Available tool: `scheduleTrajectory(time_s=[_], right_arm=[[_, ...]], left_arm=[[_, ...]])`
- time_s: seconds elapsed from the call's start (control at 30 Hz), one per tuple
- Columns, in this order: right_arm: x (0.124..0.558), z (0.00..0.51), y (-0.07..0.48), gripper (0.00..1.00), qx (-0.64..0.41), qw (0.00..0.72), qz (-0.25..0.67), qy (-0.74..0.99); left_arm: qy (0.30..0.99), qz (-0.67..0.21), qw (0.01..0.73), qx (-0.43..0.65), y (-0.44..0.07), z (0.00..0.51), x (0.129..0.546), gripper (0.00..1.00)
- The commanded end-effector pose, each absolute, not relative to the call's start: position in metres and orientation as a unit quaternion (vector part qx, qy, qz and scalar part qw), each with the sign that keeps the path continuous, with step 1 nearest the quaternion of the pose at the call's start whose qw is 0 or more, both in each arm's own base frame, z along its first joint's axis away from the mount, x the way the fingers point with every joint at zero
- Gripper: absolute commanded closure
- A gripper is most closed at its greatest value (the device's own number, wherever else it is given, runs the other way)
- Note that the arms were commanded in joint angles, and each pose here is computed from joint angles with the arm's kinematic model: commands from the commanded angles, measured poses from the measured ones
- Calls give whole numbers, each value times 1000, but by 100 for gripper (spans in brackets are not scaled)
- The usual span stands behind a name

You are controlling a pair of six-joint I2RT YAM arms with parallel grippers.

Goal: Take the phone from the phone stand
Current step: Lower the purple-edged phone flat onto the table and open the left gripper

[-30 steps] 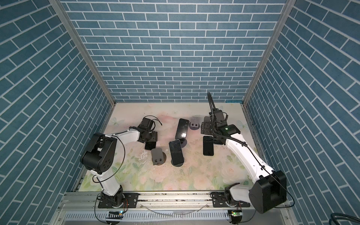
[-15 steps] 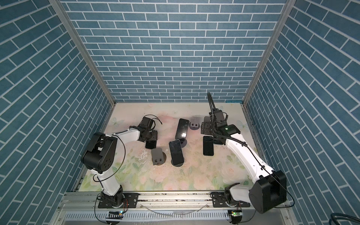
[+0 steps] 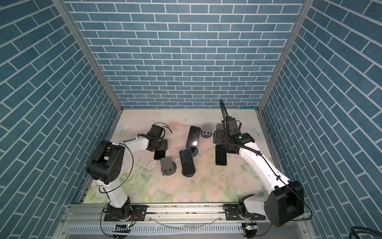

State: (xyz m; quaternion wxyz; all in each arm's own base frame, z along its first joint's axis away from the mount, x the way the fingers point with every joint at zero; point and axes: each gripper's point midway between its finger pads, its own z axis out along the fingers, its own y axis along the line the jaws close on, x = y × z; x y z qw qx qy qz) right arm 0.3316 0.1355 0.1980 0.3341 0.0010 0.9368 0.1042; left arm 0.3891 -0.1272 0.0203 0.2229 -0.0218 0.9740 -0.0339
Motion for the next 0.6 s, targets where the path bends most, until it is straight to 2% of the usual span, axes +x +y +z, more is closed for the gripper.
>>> scheduleTrajectory(time_s=[0.0,0.27,0.43,0.57], right_arm=[[324,187,134,15,12,320,103,942],[321,185,132,15,14,318,102,942],[321,183,132,15,15,318,103,942],[322,181,134,15,15,317,106,942]], left_arm=[[987,-8,160,-18,-115,-1,358,21],[981,-7,191,-23,-110,31,360,20],[968,-25,249,-29,-109,73,362,8],[956,-53,285,-36,-111,102,356,4]])
